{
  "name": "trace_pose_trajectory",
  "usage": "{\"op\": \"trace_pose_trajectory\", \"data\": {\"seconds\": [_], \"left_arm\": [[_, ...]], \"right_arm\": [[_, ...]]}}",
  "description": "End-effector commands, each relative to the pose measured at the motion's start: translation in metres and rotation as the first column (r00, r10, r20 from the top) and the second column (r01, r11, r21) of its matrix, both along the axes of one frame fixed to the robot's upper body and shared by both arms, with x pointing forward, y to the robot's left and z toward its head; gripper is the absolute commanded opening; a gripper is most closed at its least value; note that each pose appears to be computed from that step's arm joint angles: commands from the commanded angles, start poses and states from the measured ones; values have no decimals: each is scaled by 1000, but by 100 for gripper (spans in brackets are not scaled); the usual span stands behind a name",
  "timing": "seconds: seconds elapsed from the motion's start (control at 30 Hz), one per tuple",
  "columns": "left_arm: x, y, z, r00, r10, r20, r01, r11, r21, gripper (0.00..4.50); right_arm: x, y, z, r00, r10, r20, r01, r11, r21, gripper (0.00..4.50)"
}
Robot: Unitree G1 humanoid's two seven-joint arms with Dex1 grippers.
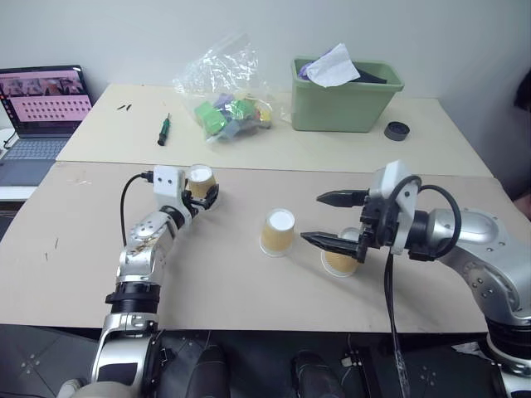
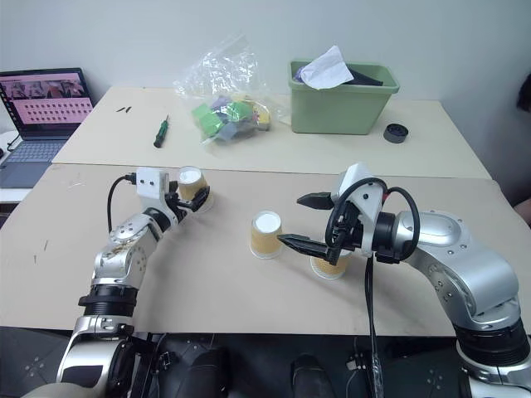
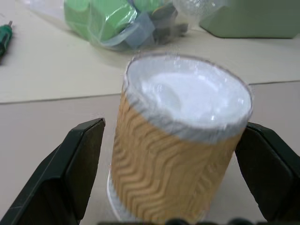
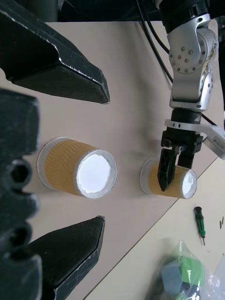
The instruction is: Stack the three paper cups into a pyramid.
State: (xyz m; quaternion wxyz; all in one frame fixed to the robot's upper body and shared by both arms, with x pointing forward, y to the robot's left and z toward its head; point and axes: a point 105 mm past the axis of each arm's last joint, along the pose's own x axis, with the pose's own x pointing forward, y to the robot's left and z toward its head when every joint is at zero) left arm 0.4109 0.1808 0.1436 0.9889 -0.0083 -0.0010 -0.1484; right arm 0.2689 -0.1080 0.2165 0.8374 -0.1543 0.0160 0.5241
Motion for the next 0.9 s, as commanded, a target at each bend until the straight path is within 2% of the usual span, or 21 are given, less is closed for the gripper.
{"op": "trace_pose_trajectory", "data": {"seconds": [0.03, 0.33, 0.43, 0.5, 0.67, 0.8, 0.9], "left_arm": [[7, -11, 23, 997, -25, 75, 25, 1000, 5, 443], [9, -11, 20, 997, -25, 71, 25, 1000, -1, 443], [8, -8, 23, 996, -22, 86, 22, 1000, 4, 367], [6, -9, 25, 994, -33, 103, 29, 999, 38, 295], [-4, -15, 27, 987, -96, 131, 85, 993, 88, 295], [-20, -31, 24, 965, -226, 131, 205, 966, 158, 295], [-53, -57, 13, 895, -440, 69, 425, 890, 163, 295]], "right_arm": [[-4, 0, 13, 998, 2, 67, -3, 1000, 14, 450], [-2, -1, 14, 998, -7, 70, 6, 1000, 16, 450], [-1, -1, 13, 998, -11, 68, 10, 1000, 15, 450], [-1, -1, 12, 998, -12, 66, 11, 1000, 12, 450], [-1, 0, 10, 998, -8, 59, 7, 1000, 12, 450], [0, 1, 8, 998, -11, 57, 11, 1000, 8, 450], [0, 0, 7, 998, -14, 54, 13, 1000, 6, 450]]}}
